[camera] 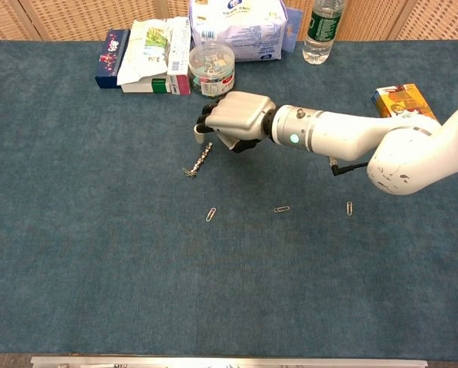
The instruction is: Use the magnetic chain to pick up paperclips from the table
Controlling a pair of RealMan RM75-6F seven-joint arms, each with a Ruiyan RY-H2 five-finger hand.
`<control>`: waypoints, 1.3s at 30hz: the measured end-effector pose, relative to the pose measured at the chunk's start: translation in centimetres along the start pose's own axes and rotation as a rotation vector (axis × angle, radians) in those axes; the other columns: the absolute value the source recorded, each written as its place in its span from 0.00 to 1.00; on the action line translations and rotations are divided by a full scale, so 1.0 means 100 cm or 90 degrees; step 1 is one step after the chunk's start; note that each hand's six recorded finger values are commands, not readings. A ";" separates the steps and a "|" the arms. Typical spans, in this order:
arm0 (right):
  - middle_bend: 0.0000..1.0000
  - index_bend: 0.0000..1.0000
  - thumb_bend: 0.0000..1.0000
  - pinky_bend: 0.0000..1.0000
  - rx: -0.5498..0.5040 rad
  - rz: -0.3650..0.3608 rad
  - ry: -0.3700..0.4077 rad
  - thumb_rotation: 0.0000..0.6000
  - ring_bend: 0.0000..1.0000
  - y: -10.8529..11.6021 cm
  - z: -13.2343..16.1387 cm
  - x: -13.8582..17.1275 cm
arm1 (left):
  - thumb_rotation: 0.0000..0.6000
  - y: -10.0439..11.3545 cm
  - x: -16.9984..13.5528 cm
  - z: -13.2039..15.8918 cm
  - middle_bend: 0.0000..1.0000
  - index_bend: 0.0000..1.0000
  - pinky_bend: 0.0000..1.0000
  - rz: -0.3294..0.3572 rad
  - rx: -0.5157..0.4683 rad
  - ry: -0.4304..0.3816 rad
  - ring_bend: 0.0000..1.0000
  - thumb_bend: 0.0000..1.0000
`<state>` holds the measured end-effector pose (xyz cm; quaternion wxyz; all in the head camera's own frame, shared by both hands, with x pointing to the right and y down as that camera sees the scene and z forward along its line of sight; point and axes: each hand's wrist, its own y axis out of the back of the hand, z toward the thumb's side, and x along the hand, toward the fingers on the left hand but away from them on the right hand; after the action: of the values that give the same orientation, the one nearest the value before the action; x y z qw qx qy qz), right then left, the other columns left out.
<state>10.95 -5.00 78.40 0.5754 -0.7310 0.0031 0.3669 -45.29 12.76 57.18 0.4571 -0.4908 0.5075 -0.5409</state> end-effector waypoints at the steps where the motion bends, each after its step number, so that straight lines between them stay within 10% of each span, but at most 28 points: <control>1: 0.23 0.29 0.92 0.19 -0.002 0.000 0.005 1.00 0.11 0.000 0.003 -0.002 | 1.00 0.000 0.000 0.000 0.24 0.55 0.00 0.000 0.000 0.000 0.01 0.33; 39: 0.24 0.29 0.92 0.19 -0.024 0.052 0.014 1.00 0.11 -0.007 0.005 0.049 | 1.00 -0.003 -0.001 0.006 0.25 0.55 0.00 -0.004 0.008 -0.008 0.01 0.33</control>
<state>14.61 -2.30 76.27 0.5456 -0.7451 0.0326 0.3821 -44.70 12.87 57.48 0.4617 -0.4930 0.4994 -0.5426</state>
